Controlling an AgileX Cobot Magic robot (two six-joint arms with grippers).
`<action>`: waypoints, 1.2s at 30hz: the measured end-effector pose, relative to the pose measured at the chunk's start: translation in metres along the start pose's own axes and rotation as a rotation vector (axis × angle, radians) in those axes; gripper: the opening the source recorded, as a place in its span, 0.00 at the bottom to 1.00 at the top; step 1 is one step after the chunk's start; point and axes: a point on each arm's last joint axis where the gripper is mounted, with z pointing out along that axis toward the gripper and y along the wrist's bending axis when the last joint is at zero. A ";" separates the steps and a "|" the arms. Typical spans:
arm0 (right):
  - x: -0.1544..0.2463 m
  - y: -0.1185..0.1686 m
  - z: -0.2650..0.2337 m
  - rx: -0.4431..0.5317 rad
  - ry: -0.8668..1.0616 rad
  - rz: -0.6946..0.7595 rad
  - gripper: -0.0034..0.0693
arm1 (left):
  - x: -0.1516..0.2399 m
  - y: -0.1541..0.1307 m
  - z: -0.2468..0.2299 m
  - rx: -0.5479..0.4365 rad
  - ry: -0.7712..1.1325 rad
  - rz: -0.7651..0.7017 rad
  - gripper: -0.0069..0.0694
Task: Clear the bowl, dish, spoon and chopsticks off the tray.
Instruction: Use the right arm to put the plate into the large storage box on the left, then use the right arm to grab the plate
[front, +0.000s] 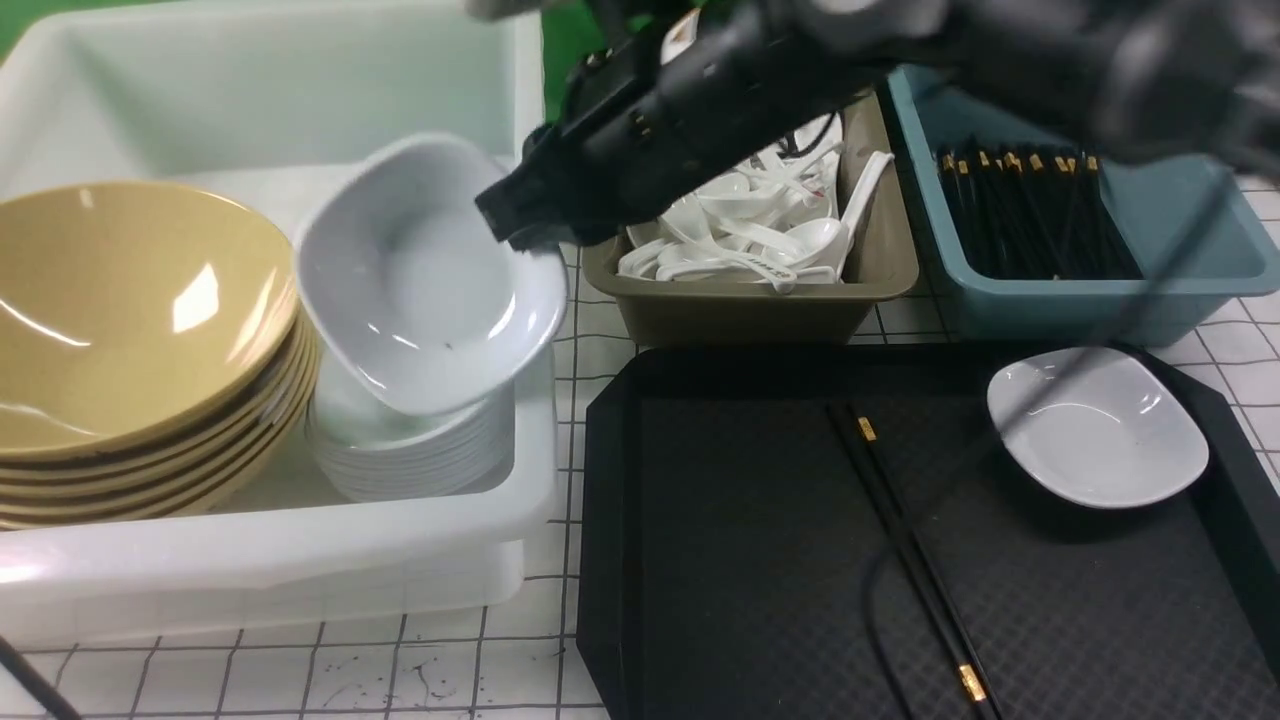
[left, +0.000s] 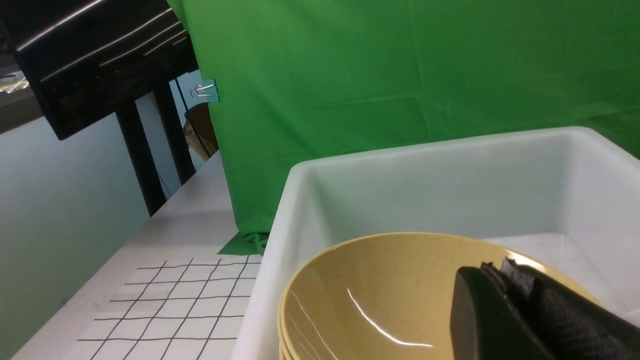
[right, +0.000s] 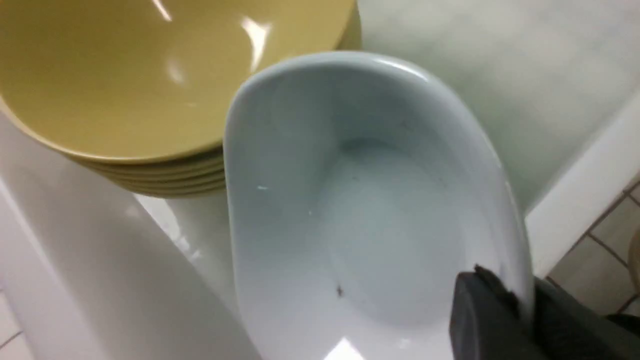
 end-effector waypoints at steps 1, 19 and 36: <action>-0.002 0.000 0.003 -0.003 0.006 0.022 0.18 | 0.001 0.000 -0.001 0.000 -0.002 -0.002 0.08; 0.000 -0.057 -0.096 0.276 0.167 -0.070 0.55 | 0.015 -0.003 -0.013 0.050 -0.054 -0.108 0.08; 0.206 -0.192 -0.058 0.330 0.434 0.431 0.28 | 0.020 -0.012 -0.011 0.128 -0.086 -0.081 0.08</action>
